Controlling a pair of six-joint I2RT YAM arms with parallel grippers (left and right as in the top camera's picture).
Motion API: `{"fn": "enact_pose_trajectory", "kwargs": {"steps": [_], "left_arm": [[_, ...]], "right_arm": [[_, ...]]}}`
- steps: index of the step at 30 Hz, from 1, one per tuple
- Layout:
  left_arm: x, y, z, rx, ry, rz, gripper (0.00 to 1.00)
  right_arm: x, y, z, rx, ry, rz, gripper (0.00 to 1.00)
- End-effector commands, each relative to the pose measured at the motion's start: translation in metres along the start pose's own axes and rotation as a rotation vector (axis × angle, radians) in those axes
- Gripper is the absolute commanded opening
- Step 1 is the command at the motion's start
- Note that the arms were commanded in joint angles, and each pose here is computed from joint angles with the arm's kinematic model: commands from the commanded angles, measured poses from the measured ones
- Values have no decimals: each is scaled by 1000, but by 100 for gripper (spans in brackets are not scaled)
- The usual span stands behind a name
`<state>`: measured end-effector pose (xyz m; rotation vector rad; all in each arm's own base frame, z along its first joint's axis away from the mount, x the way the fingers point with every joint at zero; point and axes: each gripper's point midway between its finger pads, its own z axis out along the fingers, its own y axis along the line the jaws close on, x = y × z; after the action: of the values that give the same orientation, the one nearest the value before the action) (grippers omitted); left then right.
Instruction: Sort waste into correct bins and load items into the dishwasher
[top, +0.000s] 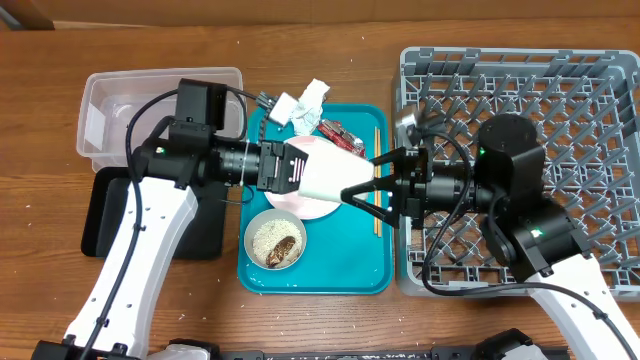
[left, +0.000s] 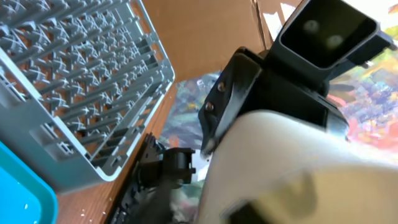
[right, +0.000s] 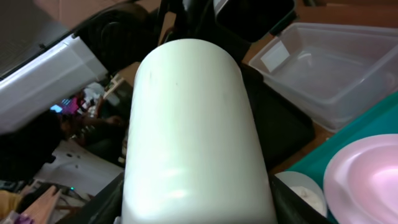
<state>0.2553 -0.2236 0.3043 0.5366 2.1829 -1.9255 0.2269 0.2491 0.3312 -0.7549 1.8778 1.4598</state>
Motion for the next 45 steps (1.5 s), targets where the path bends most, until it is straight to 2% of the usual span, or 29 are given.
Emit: {"fn": "enact_pose_trajectory", "kwargs": {"steps": [1,3,6,10,15,20,25,29,31,34,38,42,45], "left_arm": [[0,7,4,-45,3,13,53],[-1,24,2,-144,-14,-4,71],[1,57,-8,-336,-36,-58,79],[7,82,-19,-490,-42,-110,78],[2,89,-24,-573,-57,-105,75],[6,95,-32,-774,-36,-90,74],[18,94,-39,-947,23,-72,75],[36,97,-41,-1041,79,-106,75],[46,103,-44,-1107,92,-143,75],[66,115,-47,-1205,114,-210,75],[95,139,-42,-1293,142,-280,72],[110,171,-21,-1309,133,-241,65],[116,199,-27,-1435,54,-226,59]], "right_arm": [[-11,8,-11,29,-38,-22,45],[-12,-6,-23,130,-68,9,45],[-5,-48,-57,433,-122,107,46],[28,-85,-109,826,-108,246,46],[91,-106,-148,1152,55,461,50],[136,-119,-145,1223,261,640,50],[156,-143,-136,1259,391,727,52],[171,-158,-131,1281,480,782,79],[171,-162,-129,1282,485,784,87],[152,-162,-125,1265,414,745,91],[101,-150,-123,1220,242,643,94],[51,-130,-116,1119,66,536,96],[25,-115,-105,1009,-26,480,96]]}}
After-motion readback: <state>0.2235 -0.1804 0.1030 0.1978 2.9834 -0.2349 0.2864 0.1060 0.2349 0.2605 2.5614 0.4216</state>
